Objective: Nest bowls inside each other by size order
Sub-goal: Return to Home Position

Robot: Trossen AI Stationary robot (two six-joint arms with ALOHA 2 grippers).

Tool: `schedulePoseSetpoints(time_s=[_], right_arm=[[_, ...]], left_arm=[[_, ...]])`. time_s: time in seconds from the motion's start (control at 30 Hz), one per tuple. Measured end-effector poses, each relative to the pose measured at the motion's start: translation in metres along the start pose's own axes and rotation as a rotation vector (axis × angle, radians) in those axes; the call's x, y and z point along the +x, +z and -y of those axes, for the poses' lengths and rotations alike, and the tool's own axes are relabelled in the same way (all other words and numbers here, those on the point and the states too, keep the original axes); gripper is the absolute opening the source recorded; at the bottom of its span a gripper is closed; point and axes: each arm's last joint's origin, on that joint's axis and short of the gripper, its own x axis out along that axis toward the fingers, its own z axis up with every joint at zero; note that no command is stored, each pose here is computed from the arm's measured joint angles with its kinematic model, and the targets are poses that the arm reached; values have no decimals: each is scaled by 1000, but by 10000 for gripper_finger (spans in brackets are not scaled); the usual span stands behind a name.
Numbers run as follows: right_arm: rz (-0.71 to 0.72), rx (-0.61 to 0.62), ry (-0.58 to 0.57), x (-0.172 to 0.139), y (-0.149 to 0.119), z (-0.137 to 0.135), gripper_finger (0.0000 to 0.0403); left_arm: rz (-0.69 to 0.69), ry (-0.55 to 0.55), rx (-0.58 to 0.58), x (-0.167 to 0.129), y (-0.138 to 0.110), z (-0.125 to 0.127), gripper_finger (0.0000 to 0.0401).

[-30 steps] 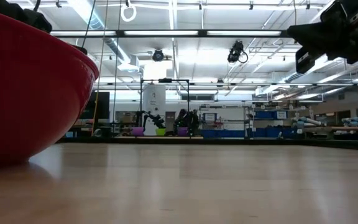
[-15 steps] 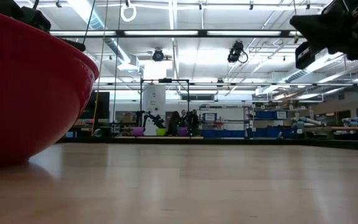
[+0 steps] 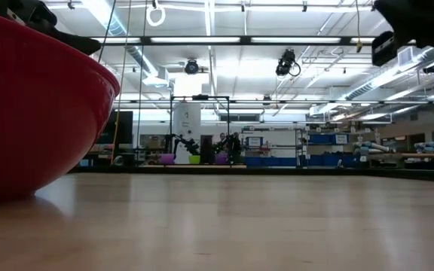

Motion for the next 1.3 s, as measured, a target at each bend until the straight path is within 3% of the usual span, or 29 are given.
schedulePoseSetpoints(time_s=[0.37,0.57,1.3], right_arm=[[24,25,-34,-10,-12,1,2],[53,89,-37,-7,-24,4,2],[63,38,-86,-7,-24,6,31]], left_arm=[[-16,-19,28,1,-2,1,0],[5,-15,-28,2,-10,1,0],[-21,19,-10,2,-13,0,0]])
